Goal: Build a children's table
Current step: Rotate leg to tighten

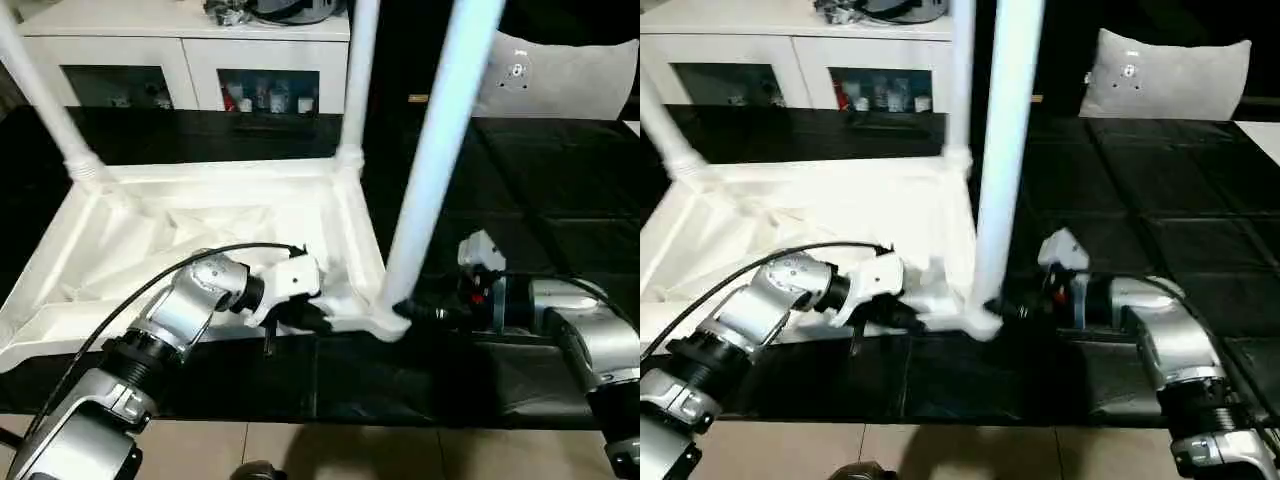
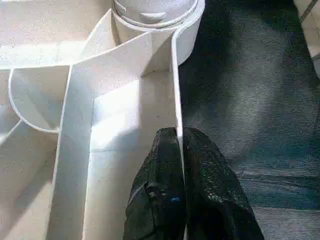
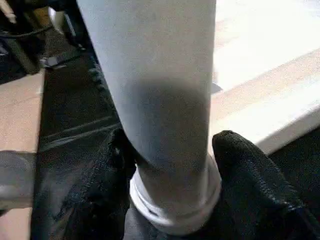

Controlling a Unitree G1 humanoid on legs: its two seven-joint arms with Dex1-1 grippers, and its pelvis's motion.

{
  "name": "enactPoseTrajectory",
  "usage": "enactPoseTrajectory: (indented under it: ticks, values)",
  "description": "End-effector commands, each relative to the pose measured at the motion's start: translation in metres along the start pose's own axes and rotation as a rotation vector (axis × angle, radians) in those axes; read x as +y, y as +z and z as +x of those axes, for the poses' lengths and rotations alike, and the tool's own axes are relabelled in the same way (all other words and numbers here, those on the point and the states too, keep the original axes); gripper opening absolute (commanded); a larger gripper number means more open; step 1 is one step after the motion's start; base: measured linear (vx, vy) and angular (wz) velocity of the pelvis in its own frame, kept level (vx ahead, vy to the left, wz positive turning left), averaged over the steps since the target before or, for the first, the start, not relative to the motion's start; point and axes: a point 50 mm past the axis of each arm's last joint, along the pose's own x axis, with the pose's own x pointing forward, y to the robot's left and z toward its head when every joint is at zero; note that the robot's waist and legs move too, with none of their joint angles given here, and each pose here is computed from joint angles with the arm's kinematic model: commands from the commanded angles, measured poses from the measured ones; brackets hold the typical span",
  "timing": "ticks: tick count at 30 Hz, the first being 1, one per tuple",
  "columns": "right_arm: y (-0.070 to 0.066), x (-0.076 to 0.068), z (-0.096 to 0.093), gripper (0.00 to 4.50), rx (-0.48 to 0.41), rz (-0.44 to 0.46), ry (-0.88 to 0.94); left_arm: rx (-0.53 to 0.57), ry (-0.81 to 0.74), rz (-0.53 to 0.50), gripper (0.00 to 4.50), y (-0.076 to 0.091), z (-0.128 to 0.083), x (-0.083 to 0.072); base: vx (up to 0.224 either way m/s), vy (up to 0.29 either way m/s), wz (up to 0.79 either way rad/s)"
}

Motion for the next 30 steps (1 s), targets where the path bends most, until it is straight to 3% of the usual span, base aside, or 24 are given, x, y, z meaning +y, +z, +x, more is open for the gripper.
enactPoseTrajectory:
  ticks: [1, 7, 17, 22, 24, 30]
  values:
    - [0.001, 0.003, 0.001, 2.25, -0.007, -0.002, 0.039, -0.002, -0.093, 0.067, 0.00, 0.009, 0.009, -0.007, 0.000, 0.000, 0.00]
    - [0.000, 0.003, 0.004, 1.91, -0.013, 0.013, 0.055, -0.004, -0.107, 0.074, 0.00, 0.010, 0.010, -0.008, 0.000, 0.000, 0.00]
    - [-0.002, 0.009, 0.007, 1.89, -0.050, 0.078, 0.081, 0.005, -0.061, 0.005, 0.00, 0.006, 0.011, -0.006, 0.000, 0.000, 0.00]
    - [0.000, -0.014, 0.036, 1.89, -0.074, 0.116, -0.294, -0.062, 0.130, -0.191, 0.00, 0.016, 0.024, 0.008, 0.000, 0.000, 0.00]
    - [-0.001, -0.024, 0.046, 1.89, -0.075, 0.178, -0.433, -0.082, 0.196, -0.249, 0.00, 0.022, 0.031, 0.013, 0.000, 0.000, 0.00]
    - [-0.001, -0.039, 0.061, 1.89, -0.083, 0.286, -0.685, -0.115, 0.390, -0.339, 0.00, 0.035, 0.046, 0.028, 0.000, 0.000, 0.00]
